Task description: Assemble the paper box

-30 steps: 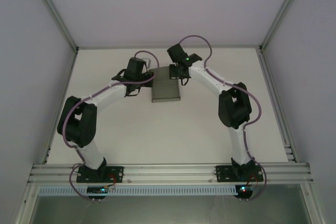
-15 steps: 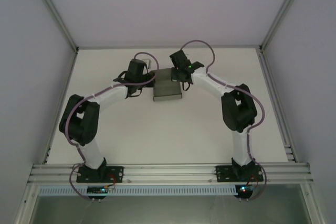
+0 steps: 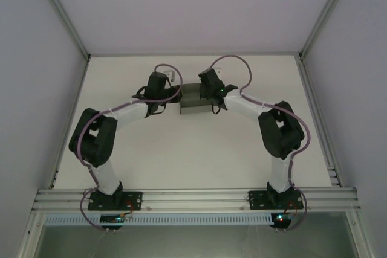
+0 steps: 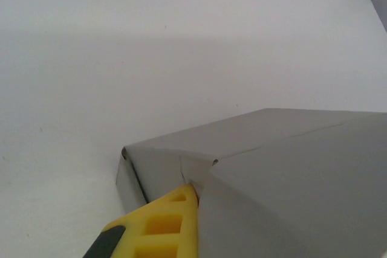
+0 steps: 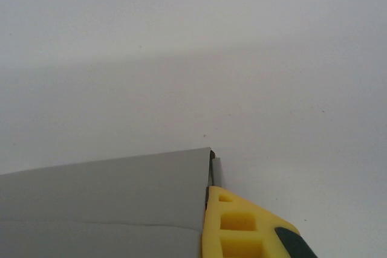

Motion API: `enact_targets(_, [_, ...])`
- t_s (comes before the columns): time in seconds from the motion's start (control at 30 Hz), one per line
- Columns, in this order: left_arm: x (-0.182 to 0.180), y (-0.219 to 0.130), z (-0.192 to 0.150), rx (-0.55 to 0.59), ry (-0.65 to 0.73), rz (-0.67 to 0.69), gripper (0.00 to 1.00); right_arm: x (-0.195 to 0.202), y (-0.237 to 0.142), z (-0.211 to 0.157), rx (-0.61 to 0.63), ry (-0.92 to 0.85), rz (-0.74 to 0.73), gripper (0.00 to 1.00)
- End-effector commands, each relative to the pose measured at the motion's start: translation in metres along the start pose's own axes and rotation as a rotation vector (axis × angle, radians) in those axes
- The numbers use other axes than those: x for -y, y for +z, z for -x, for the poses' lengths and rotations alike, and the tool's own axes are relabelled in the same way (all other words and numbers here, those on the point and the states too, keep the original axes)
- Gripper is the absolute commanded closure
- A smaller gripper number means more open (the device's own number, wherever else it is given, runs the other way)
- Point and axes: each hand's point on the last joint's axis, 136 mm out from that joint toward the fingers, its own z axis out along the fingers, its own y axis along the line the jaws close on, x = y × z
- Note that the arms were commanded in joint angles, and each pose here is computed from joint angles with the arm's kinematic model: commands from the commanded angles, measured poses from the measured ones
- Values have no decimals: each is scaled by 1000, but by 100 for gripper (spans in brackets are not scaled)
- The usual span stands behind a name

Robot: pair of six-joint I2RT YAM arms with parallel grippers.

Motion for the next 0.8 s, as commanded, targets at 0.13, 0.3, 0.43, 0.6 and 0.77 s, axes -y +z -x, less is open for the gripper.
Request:
enact_targets(0.13, [38, 1, -21, -120, -33, -123, 100, -51, -22, 15, 45, 26, 169, 100])
enact_targets(0.3, [25, 6, -40, -161, -45, -92, 100, -47, -22, 7, 48, 20, 159, 100])
enact_targets(0.43, [14, 3, -63, -207, -56, -79, 100, -34, -22, -1, 63, 16, 120, 100])
enact_targets(0.6, [14, -13, -67, -189, -50, -83, 80, -20, -23, -27, 78, -30, 89, 100])
enact_targets(0.77, [19, -32, -59, -166, -25, -79, 55, -16, -29, -48, 115, -85, 93, 100])
